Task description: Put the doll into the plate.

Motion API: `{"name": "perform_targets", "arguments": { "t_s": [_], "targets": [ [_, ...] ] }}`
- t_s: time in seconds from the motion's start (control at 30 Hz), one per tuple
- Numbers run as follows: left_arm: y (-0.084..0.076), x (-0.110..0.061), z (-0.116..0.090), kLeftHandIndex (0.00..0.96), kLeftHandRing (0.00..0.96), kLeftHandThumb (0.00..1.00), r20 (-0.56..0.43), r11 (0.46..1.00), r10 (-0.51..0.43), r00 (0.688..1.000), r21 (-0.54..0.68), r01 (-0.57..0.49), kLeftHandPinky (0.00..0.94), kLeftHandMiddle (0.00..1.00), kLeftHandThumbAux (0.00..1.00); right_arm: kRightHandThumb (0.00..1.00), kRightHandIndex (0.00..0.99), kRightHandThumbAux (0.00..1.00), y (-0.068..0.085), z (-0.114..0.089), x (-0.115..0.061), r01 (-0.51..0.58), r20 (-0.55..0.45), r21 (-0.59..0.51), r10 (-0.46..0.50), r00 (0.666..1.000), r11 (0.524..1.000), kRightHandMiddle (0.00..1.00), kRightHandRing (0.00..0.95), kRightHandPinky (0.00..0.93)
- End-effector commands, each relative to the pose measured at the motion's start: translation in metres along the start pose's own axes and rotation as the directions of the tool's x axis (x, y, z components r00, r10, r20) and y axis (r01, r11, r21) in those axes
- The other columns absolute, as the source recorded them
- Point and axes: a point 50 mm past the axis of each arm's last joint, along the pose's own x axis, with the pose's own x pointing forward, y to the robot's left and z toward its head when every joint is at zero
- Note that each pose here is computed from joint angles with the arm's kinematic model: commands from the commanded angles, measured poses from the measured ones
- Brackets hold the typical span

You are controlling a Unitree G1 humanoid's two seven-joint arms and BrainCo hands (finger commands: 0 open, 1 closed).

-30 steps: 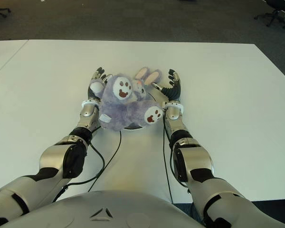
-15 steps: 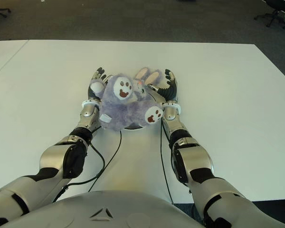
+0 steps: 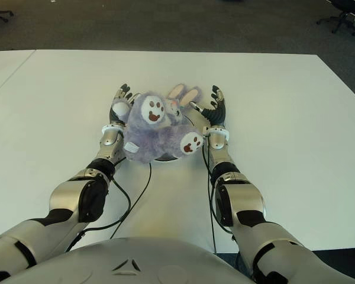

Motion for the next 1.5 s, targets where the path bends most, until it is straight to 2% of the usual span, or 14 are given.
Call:
{"name": "perform_targets", "arguments": {
  "t_s": [0.03,0.57,0.83,1.5],
  "targets": [
    [0.0337,-0.0753,-0.1024,0.000,0.000,0.000,-0.447,0.996,0.081,0.891,-0.007,-0.094,0.016,0.001,0.693,0.000,0.107,0.787,-0.0119,-0.1184,-0.1125,0.012,-0.536,-0.015,-0.018,0.844,1.000,0.103,0.093,0.115],
    [0.0339,-0.0751,-0.1019,0.007,0.011,0.000,-0.442,0.995,0.092,0.892,-0.002,-0.104,0.035,0.013,0.725,0.000,0.101,0.836,-0.0106,-0.1175,-0.1116,0.025,-0.534,0.049,0.005,0.846,0.999,0.103,0.096,0.115],
    [0.0333,-0.0750,-0.1017,0.000,0.000,0.000,-0.438,0.996,0.081,0.895,-0.004,-0.092,0.001,0.001,0.698,0.000,0.094,0.841,-0.0103,-0.1166,-0.1111,0.038,-0.527,0.075,0.007,0.850,0.996,0.103,0.097,0.117],
    [0.0333,-0.0755,-0.1028,0.011,0.013,0.000,-0.450,0.994,0.090,0.889,-0.011,-0.106,0.022,0.021,0.722,0.000,0.091,0.845,-0.0105,-0.1169,-0.1105,0.026,-0.531,0.083,0.022,0.847,0.996,0.101,0.093,0.111]
  ]
}}
